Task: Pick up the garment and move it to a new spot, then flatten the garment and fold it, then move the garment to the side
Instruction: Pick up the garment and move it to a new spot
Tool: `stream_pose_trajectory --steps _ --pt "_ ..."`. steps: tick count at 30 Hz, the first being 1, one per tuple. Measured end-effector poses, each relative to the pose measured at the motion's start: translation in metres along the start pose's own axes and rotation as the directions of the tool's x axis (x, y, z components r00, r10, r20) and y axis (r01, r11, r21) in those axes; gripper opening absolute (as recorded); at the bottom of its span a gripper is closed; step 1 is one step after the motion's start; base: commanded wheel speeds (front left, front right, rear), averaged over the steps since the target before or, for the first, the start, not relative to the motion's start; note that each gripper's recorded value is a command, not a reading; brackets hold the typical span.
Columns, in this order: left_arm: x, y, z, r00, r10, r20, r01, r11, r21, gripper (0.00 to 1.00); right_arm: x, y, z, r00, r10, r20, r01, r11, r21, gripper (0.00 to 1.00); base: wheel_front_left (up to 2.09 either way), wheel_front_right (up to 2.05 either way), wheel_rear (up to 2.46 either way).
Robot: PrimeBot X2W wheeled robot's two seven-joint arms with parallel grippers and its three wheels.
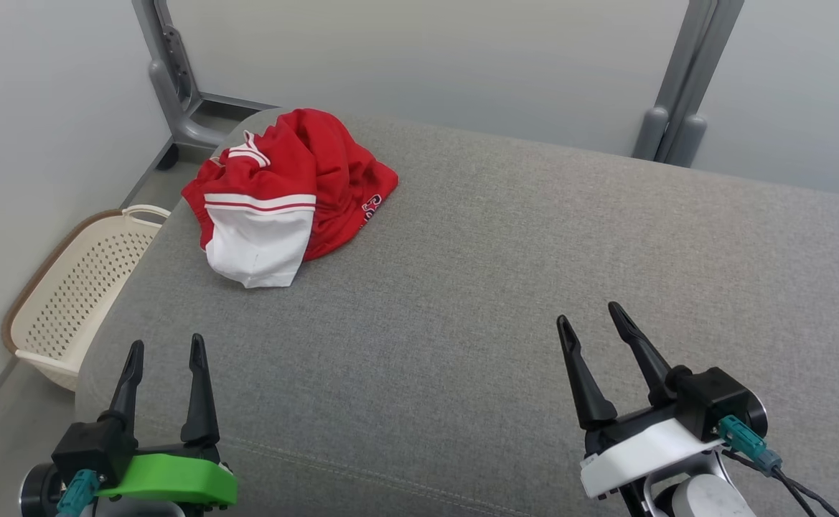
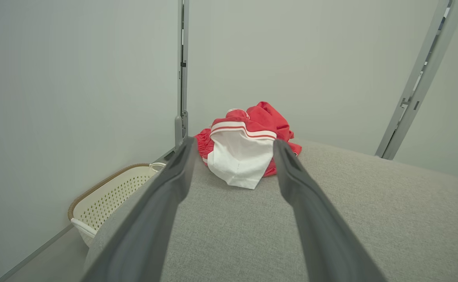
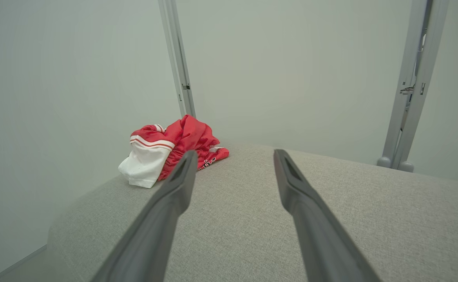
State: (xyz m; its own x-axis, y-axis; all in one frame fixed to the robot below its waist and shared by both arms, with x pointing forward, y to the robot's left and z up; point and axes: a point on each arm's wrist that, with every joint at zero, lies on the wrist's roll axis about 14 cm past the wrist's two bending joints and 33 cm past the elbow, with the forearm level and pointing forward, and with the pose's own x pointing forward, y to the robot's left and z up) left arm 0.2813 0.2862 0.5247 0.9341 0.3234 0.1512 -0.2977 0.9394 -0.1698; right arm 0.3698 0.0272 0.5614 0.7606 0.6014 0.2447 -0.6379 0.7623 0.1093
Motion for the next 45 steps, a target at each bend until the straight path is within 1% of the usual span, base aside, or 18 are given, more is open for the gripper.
stream_pose_trajectory --steps 12,18,24,29,32,35,41,45 --pt "0.002 0.007 0.0 1.0 0.025 0.0 -0.025 1.0 -0.008 1.0 0.0 0.0 -0.01 1.0 0.006 -0.025 -0.006 1.0 -0.002 1.0 0.0 0.0 0.0" --pt "0.018 0.007 0.0 1.0 0.03 -0.003 -0.03 0.999 -0.028 1.0 0.006 -0.005 -0.023 0.999 0.008 -0.052 -0.008 1.0 -0.001 1.0 0.0 0.0 0.0" --pt "0.044 0.01 0.002 0.999 0.045 0.007 -0.045 0.997 -0.064 1.0 0.018 -0.009 -0.038 0.997 0.024 -0.078 -0.025 1.0 -0.01 1.0 0.0 0.0 0.0" --pt "0.07 0.012 0.0 0.998 0.058 0.008 -0.057 0.996 -0.065 1.0 0.031 -0.015 -0.054 0.994 0.037 -0.099 -0.039 0.999 -0.022 1.0 0.0 0.0 0.0" --pt "0.092 0.003 -0.002 0.999 0.04 0.011 -0.039 0.995 -0.088 1.0 0.038 -0.022 -0.063 0.993 0.034 -0.11 -0.037 0.999 -0.022 1.0 0.0 0.0 0.0" --pt "0.112 0.003 -0.01 1.0 0.028 -0.012 -0.029 0.994 -0.101 1.0 0.043 -0.027 -0.074 0.992 0.03 -0.123 -0.031 0.999 -0.008 1.0 0.0 0.0 0.0" --pt "0.155 0.016 -0.025 0.997 0.037 -0.065 -0.041 0.998 -0.057 1.0 0.045 -0.039 -0.096 0.988 0.013 -0.155 -0.009 1.0 0.028 1.0 0.0 0.0 0.0" --pt "0.183 0.015 -0.04 0.994 0.038 -0.106 -0.047 0.996 -0.081 1.0 0.039 -0.051 -0.109 0.983 -0.019 -0.181 0.024 0.999 0.028 1.0 0.0 0.0 0.0"
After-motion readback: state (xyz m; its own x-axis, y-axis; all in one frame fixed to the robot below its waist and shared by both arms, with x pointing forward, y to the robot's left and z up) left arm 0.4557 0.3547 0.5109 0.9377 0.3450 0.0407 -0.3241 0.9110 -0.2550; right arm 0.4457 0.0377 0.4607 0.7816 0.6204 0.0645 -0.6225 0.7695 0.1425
